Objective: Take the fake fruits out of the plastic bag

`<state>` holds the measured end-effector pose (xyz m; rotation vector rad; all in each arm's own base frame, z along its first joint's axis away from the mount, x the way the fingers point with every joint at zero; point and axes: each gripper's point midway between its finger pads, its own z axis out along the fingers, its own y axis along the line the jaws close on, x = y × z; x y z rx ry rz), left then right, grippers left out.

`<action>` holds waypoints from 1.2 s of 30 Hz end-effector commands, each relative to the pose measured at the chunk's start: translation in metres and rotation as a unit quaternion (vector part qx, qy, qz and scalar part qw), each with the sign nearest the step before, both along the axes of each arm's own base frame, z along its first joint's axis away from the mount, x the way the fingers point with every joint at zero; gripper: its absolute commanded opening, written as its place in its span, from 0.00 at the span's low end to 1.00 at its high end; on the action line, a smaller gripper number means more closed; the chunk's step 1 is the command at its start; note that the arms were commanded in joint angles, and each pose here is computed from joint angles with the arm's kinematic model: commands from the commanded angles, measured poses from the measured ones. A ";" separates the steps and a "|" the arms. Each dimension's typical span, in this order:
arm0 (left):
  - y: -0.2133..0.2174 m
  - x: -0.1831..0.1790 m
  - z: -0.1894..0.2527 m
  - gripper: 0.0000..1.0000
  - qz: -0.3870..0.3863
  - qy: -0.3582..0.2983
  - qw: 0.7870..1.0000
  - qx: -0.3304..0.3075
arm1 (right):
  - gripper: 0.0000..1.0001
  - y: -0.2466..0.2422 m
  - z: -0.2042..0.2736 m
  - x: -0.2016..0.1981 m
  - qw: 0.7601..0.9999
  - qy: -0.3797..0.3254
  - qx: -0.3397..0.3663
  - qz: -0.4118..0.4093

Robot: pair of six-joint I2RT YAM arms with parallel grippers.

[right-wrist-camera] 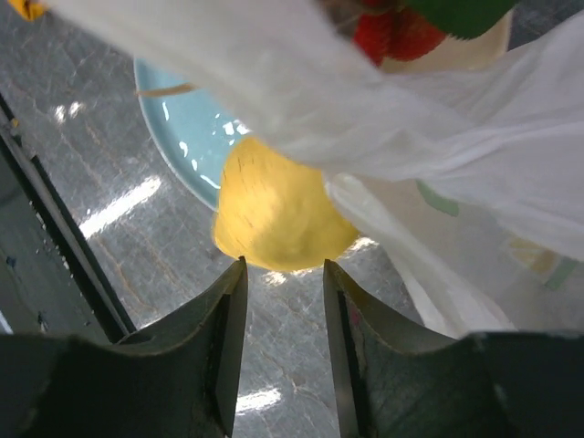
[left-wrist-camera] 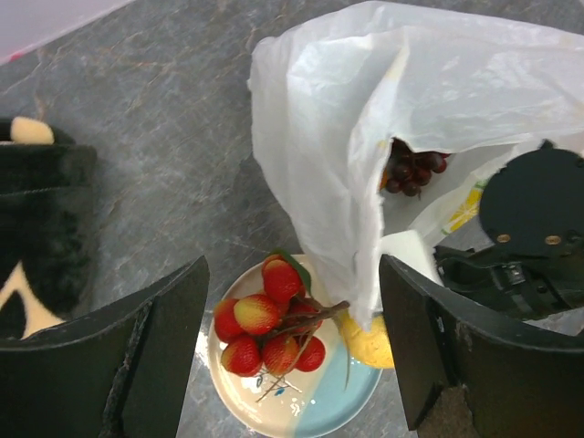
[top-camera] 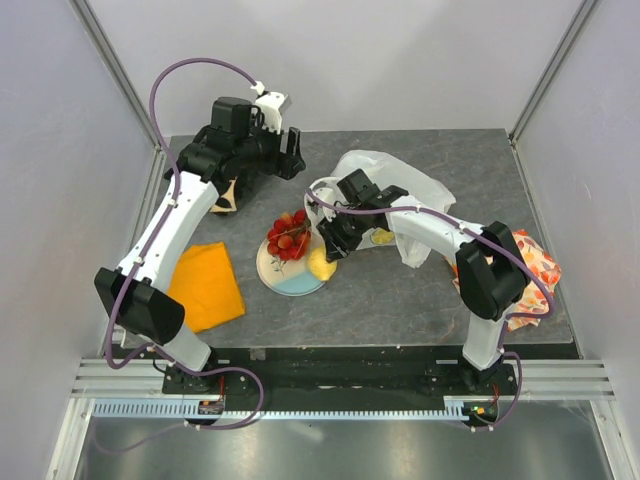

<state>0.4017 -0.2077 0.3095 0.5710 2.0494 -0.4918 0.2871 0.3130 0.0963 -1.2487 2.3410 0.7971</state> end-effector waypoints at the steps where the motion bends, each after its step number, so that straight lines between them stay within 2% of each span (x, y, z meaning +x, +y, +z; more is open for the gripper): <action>1: 0.017 -0.001 0.013 0.82 0.009 -0.025 1.000 -0.002 | 0.38 0.015 0.015 0.031 0.997 -0.037 0.030 -0.056; 8: 0.019 -0.007 0.007 0.82 0.005 -0.012 1.000 -0.009 | 0.41 0.018 0.001 0.045 0.995 -0.052 0.026 -0.076; 12: 0.017 -0.007 0.010 0.82 0.002 -0.013 1.000 -0.013 | 0.55 0.011 0.011 0.042 0.995 -0.058 0.025 -0.076; 15: 0.015 -0.007 0.009 0.82 -0.006 -0.011 1.000 -0.016 | 0.64 0.006 0.034 0.020 0.998 -0.052 0.037 -0.027; 16: 0.012 -0.007 0.009 0.82 -0.011 -0.010 1.000 -0.019 | 0.65 0.002 0.051 0.017 0.996 -0.076 0.042 0.001; 18: 0.006 -0.009 0.012 0.82 -0.025 -0.006 0.999 -0.031 | 0.70 -0.012 0.062 0.003 0.997 -0.069 0.035 0.025; 19: 0.005 -0.008 0.012 0.82 -0.026 -0.004 0.999 -0.035 | 0.72 -0.019 0.076 0.002 0.994 -0.089 0.039 0.042; 21: 0.003 -0.008 0.016 0.83 -0.031 -0.005 0.999 -0.040 | 0.74 -0.039 0.082 -0.004 0.996 -0.076 0.027 0.043; 25: 0.000 -0.015 0.024 0.84 -0.051 -0.009 0.998 -0.044 | 0.74 -0.073 0.106 0.005 0.995 -0.095 0.028 0.019; 29: -0.006 -0.046 0.032 0.87 -0.124 -0.018 0.991 -0.051 | 0.72 -0.096 0.103 0.034 0.991 -0.134 -0.007 -0.022; 31: -0.011 -0.055 0.027 0.89 -0.152 -0.010 0.987 -0.058 | 0.69 -0.100 0.095 0.056 0.987 -0.149 -0.022 -0.051; 33: -0.018 -0.056 0.013 0.97 -0.162 0.019 0.984 -0.069 | 0.65 -0.101 0.080 0.073 0.986 -0.142 -0.039 -0.077; 36: -0.022 -0.048 -0.006 0.98 -0.160 0.045 0.984 -0.068 | 0.57 -0.100 0.063 0.096 0.984 -0.135 -0.060 -0.097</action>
